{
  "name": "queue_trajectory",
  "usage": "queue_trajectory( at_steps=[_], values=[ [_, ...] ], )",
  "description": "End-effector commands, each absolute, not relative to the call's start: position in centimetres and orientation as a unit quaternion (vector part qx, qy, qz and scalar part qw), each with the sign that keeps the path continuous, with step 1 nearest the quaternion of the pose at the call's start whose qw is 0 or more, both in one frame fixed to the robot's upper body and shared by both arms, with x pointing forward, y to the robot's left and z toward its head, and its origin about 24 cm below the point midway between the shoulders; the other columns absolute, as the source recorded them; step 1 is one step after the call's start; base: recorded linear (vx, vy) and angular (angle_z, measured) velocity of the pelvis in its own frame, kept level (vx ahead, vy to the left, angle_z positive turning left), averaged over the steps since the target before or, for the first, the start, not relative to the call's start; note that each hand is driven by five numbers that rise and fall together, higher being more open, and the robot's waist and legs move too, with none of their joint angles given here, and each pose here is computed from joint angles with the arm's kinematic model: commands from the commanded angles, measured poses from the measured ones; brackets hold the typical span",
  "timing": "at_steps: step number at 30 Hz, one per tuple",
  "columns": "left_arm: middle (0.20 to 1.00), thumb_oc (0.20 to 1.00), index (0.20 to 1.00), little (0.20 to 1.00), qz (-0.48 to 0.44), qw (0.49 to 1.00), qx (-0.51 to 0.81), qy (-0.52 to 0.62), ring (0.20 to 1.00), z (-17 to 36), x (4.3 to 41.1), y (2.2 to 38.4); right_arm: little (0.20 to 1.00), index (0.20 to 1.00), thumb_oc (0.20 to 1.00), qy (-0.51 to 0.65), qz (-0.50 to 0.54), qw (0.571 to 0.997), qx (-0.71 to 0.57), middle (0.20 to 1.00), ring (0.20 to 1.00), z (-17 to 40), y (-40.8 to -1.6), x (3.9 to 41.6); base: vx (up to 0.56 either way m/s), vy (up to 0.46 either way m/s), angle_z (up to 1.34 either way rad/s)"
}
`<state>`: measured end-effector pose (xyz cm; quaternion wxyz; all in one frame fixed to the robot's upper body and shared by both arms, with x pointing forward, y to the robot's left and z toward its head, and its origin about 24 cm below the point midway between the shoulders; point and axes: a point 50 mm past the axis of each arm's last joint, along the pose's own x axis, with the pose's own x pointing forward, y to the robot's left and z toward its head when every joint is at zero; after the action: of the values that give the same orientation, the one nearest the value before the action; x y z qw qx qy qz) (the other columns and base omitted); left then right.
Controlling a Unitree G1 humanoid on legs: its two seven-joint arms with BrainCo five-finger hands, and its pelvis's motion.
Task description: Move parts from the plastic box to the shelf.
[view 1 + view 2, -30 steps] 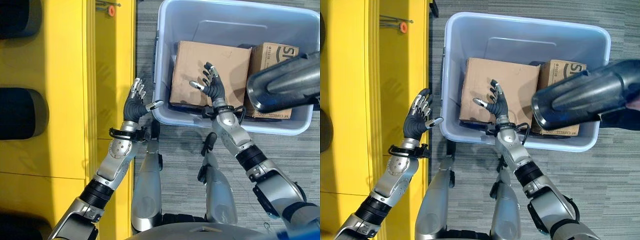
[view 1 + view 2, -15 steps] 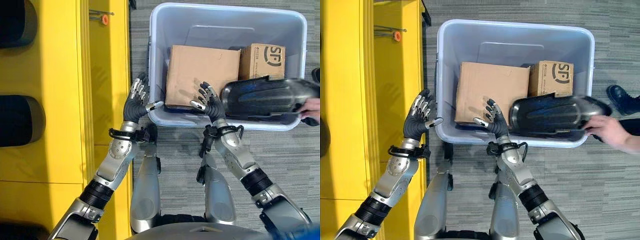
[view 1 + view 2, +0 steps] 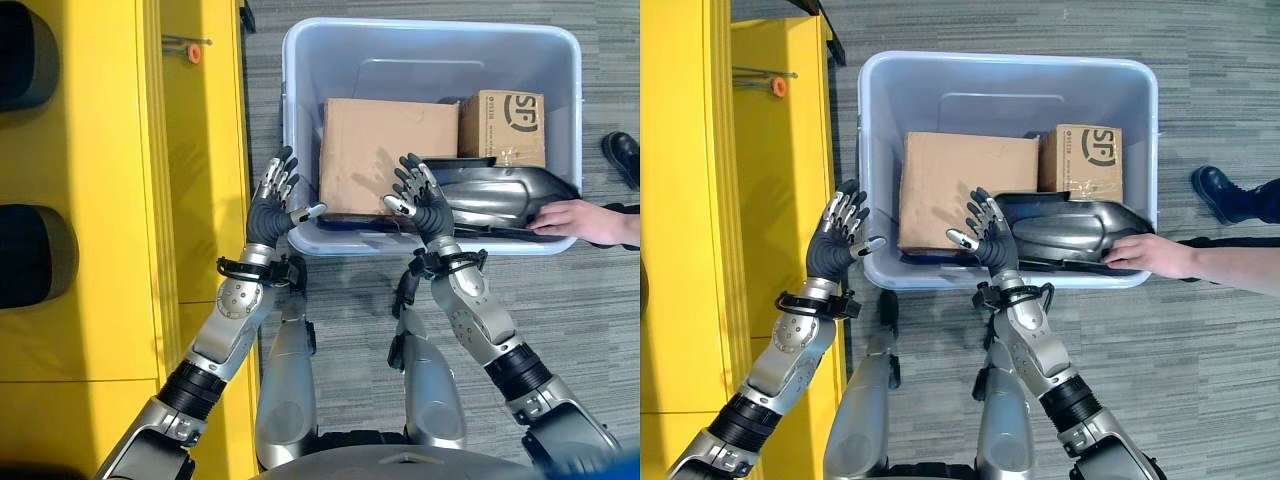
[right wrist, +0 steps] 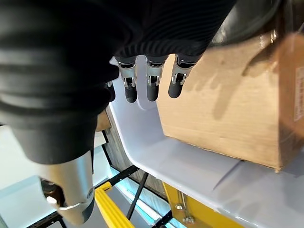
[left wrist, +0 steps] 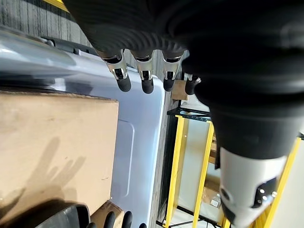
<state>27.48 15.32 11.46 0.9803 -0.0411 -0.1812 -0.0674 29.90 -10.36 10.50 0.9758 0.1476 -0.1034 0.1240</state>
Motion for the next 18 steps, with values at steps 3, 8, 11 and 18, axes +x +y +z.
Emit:
queue_trajectory(
  at_steps=[3,8,11,18],
  values=[
    [1.0,1.0,1.0,1.0,-0.074,0.978,-0.026,-0.192,1.0,11.32,26.72,16.29,1.0,1.0,1.0,-0.133,0.14,0.963,0.188,1.0,1.0,11.03,-10.06,28.79,0.01,-0.012,-0.11],
    [1.0,1.0,1.0,1.0,-0.082,0.979,-0.023,-0.185,1.0,11.05,26.66,16.17,1.0,1.0,1.0,-0.128,0.145,0.962,0.192,1.0,1.0,10.82,-10.09,28.55,0.0,-0.001,-0.01],
    [1.0,1.0,1.0,1.0,-0.085,0.979,-0.022,-0.183,1.0,10.94,26.59,16.21,1.0,1.0,1.0,-0.127,0.149,0.961,0.194,1.0,1.0,10.76,-10.07,28.42,0.0,-0.008,-0.03],
    [1.0,1.0,1.0,1.0,-0.09,0.98,-0.016,-0.175,1.0,10.64,26.51,16.31,1.0,1.0,1.0,-0.132,0.159,0.958,0.2,1.0,1.0,10.89,-10.2,27.91,0.0,-0.011,-0.07]
  ],
)
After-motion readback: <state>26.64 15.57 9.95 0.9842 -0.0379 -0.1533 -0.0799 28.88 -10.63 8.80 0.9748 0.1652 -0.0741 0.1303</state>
